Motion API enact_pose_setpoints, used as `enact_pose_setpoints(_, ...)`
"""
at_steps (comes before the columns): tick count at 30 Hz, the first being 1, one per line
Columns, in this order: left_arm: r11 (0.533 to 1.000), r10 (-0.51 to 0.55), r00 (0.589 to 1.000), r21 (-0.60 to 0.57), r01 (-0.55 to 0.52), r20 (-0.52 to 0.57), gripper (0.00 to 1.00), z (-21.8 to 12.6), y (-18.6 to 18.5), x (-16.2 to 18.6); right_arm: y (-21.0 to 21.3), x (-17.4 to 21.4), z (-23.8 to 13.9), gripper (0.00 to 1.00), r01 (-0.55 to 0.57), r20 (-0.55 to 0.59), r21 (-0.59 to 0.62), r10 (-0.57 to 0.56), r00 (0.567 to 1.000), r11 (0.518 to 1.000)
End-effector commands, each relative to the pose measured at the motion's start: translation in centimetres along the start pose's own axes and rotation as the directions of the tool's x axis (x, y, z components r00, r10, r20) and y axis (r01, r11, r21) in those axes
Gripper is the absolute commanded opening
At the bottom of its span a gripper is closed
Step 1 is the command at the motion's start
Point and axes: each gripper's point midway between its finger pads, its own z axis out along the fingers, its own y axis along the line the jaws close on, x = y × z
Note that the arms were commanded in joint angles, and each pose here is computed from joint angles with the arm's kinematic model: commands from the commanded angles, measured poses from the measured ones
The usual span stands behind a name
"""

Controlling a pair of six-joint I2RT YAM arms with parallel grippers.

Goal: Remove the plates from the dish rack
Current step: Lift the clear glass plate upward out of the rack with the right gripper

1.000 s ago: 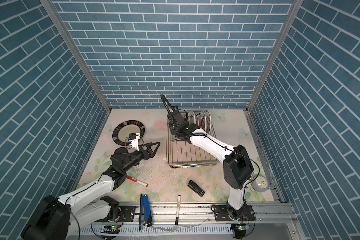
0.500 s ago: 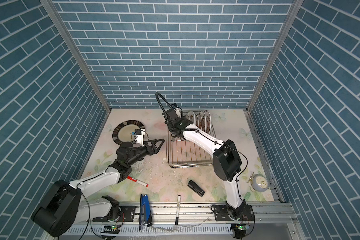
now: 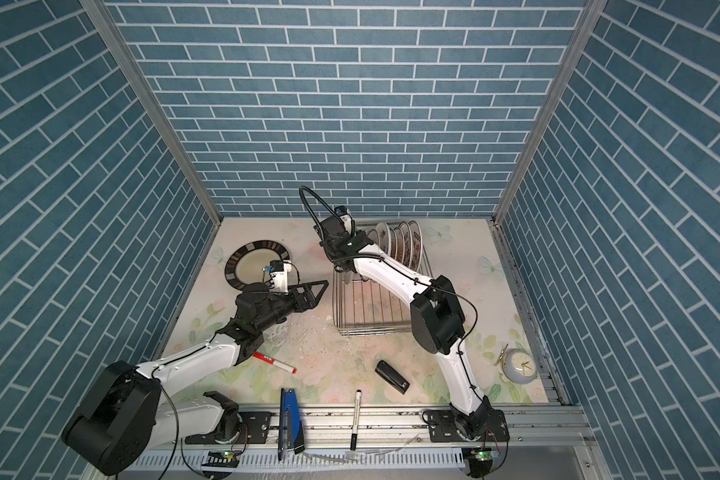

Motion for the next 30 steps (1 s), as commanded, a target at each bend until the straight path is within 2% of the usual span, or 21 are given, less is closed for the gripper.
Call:
enact_pose_setpoints(1, 1.0, 0.025, 1.0, -0.016, -0.025, 0.01, 1.0, -0.3, 0.2, 0.0, -0.3, -0.4, -0.1, 0.33, 0.005, 0.003, 0.04, -0.005, 1.0, 0.999)
enact_pose_setpoints(5, 1.0, 0.019, 1.0, -0.023, -0.019, 0.013, 1.0, -0.3, 0.3, -0.1, -0.3, -0.9, -0.2, 0.33, 0.0, 0.008, 0.039, 0.0, 1.0, 0.999)
enact_pose_setpoints(8, 1.0, 0.013, 1.0, -0.017, -0.013, 0.017, 1.0, -0.3, 0.2, -0.1, -0.3, -1.2, -0.4, 0.27, -0.005, 0.013, 0.037, 0.005, 1.0, 0.999)
enact_pose_setpoints(13, 1.0, -0.006, 1.0, -0.015, 0.006, 0.019, 1.0, -0.2, 0.4, 0.1, 0.6, -0.4, 0.7, 0.26, 0.026, -0.002, 0.042, -0.025, 1.0, 0.999)
enact_pose_setpoints(14, 1.0, -0.008, 1.0, -0.016, 0.008, 0.019, 1.0, -0.2, 0.4, 0.1, 0.8, -0.6, 0.7, 0.24, 0.032, -0.002, 0.038, -0.032, 0.999, 0.999)
enact_pose_setpoints(16, 1.0, -0.009, 1.0, -0.014, 0.009, 0.017, 1.0, -0.2, 0.4, 0.2, 1.0, -0.8, 0.7, 0.12, 0.04, -0.003, 0.041, -0.04, 0.999, 0.998)
enact_pose_setpoints(30, 0.999, -0.009, 0.999, -0.031, 0.01, 0.033, 1.0, -0.9, 0.6, 0.2, 0.8, -3.1, -0.2, 0.1, 0.044, 0.06, 0.072, -0.049, 0.997, 0.996)
